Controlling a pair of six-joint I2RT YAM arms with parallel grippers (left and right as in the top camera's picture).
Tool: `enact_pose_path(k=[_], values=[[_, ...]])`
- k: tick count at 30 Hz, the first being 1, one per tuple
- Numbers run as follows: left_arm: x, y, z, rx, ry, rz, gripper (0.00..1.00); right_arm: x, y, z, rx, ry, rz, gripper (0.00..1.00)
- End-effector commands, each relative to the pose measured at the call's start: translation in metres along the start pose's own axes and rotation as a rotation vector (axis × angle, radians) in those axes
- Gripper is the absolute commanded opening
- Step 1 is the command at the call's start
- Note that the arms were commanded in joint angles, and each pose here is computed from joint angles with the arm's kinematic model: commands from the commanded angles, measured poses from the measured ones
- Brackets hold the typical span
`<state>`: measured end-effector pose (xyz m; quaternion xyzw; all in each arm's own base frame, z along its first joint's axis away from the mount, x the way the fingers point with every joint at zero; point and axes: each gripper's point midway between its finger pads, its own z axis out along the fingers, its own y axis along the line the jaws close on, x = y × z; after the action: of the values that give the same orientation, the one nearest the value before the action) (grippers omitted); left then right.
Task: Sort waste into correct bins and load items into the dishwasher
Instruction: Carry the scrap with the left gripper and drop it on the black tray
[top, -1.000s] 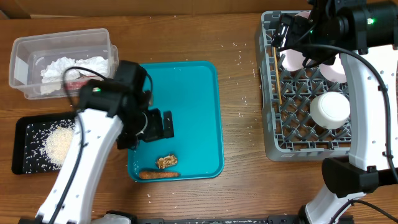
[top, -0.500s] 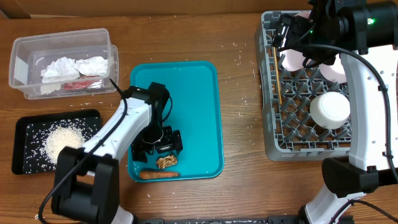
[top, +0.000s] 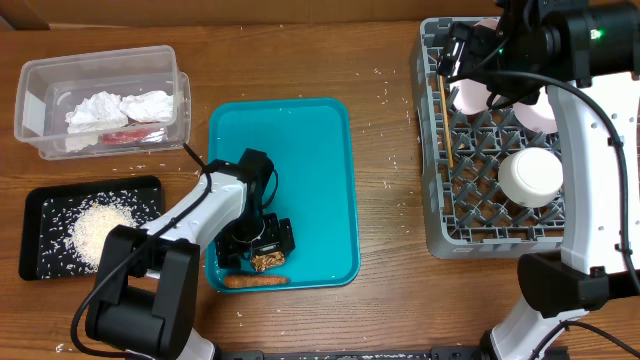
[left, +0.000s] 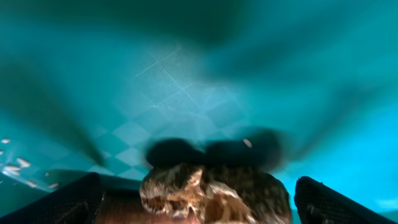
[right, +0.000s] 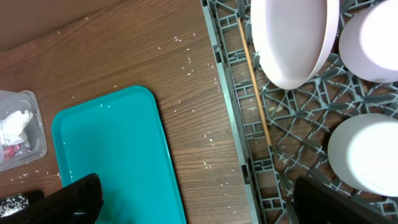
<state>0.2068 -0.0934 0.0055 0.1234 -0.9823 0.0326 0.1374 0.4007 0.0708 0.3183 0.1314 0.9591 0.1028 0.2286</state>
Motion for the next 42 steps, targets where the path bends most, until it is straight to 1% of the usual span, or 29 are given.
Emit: enact_pose_path(k=[1, 4, 8, 9, 12, 15, 20, 25, 30, 36, 37, 42], values=[[0.009, 0.000, 0.012, 0.010, 0.033, -0.005, 1.00, -0.001, 0.001, -0.004, -0.001, -0.014, -0.003, 1.00], [0.010, -0.004, 0.014, 0.037, 0.039, 0.000, 1.00, -0.001, 0.001, -0.004, -0.001, -0.014, -0.003, 1.00], [0.009, -0.007, 0.014, 0.052, 0.038, 0.001, 0.95, -0.001, 0.001, -0.004, -0.001, -0.014, -0.003, 1.00], [0.009, -0.007, 0.014, 0.053, 0.037, 0.002, 0.92, -0.001, 0.001, -0.004, -0.001, -0.014, -0.003, 1.00], [0.007, -0.009, 0.014, 0.058, 0.028, 0.003, 0.80, -0.001, 0.001, -0.004, -0.001, -0.014, -0.003, 1.00], [0.005, -0.010, 0.014, 0.063, 0.019, 0.005, 0.73, -0.001, 0.001, -0.004, -0.001, -0.014, -0.003, 1.00], [0.004, -0.010, 0.014, 0.064, 0.019, -0.005, 0.68, -0.001, 0.001, -0.004, -0.002, -0.015, -0.003, 1.00], [0.002, -0.012, 0.011, 0.074, 0.017, -0.019, 0.67, -0.001, 0.001, -0.004, -0.002, -0.015, -0.003, 1.00], [-0.005, -0.021, -0.003, 0.104, 0.007, -0.022, 0.69, -0.001, 0.001, -0.004, -0.001, -0.014, -0.003, 1.00], [-0.024, -0.021, -0.035, 0.130, -0.024, -0.066, 0.69, -0.001, 0.001, -0.004, -0.001, -0.014, -0.003, 1.00], [-0.032, -0.018, -0.047, 0.143, -0.037, -0.092, 0.69, -0.001, 0.001, -0.004, -0.001, -0.014, -0.003, 1.00], [-0.053, 0.001, -0.077, 0.172, -0.076, -0.151, 0.69, -0.001, 0.001, -0.004, -0.001, -0.014, -0.003, 1.00]])
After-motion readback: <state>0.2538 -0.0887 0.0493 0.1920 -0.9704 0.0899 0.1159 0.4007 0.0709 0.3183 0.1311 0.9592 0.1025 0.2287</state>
